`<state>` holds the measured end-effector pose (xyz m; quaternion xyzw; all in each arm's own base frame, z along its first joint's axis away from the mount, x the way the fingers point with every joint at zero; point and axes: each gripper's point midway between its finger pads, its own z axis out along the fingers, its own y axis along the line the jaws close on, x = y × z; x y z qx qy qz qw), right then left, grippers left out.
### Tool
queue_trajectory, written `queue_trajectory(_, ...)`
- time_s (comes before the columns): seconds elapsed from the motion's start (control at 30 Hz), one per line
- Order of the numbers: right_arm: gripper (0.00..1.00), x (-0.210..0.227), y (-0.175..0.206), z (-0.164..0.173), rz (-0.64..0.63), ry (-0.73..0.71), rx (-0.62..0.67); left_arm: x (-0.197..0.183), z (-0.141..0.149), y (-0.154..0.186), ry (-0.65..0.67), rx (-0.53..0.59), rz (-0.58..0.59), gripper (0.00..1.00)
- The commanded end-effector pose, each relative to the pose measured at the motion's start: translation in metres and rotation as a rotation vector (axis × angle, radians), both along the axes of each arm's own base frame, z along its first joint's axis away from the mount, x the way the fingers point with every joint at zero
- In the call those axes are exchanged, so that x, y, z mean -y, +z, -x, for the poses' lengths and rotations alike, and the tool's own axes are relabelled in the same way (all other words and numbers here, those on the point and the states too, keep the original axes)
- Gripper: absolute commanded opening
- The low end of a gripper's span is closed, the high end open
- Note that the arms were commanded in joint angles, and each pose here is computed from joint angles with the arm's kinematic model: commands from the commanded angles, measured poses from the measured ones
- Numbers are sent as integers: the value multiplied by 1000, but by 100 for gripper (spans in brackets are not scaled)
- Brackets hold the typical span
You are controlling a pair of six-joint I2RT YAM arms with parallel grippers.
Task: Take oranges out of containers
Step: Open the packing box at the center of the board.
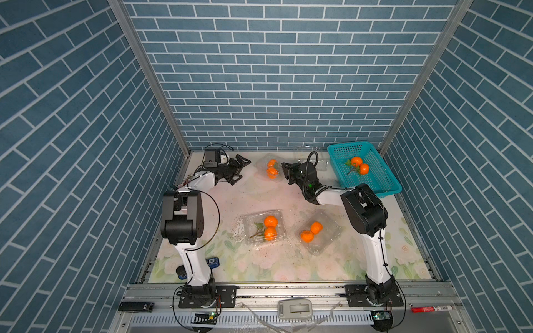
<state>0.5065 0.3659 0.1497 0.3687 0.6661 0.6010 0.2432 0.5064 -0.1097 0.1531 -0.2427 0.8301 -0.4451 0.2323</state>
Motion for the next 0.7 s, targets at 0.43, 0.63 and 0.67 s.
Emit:
queue_trajectory(0.43, 14, 9, -24, -19, -78, -131, -102, 54, 8, -15, 2, 58, 96, 97)
queue_trajectory(0.63, 14, -4, -23, -23, -101, -130, -108, 62, 9, -32, 22, 30, 145, 93)
queue_trajectory(0.67, 14, -6, -22, -22, -103, -132, -106, 61, 9, -33, 29, 31, 149, 93)
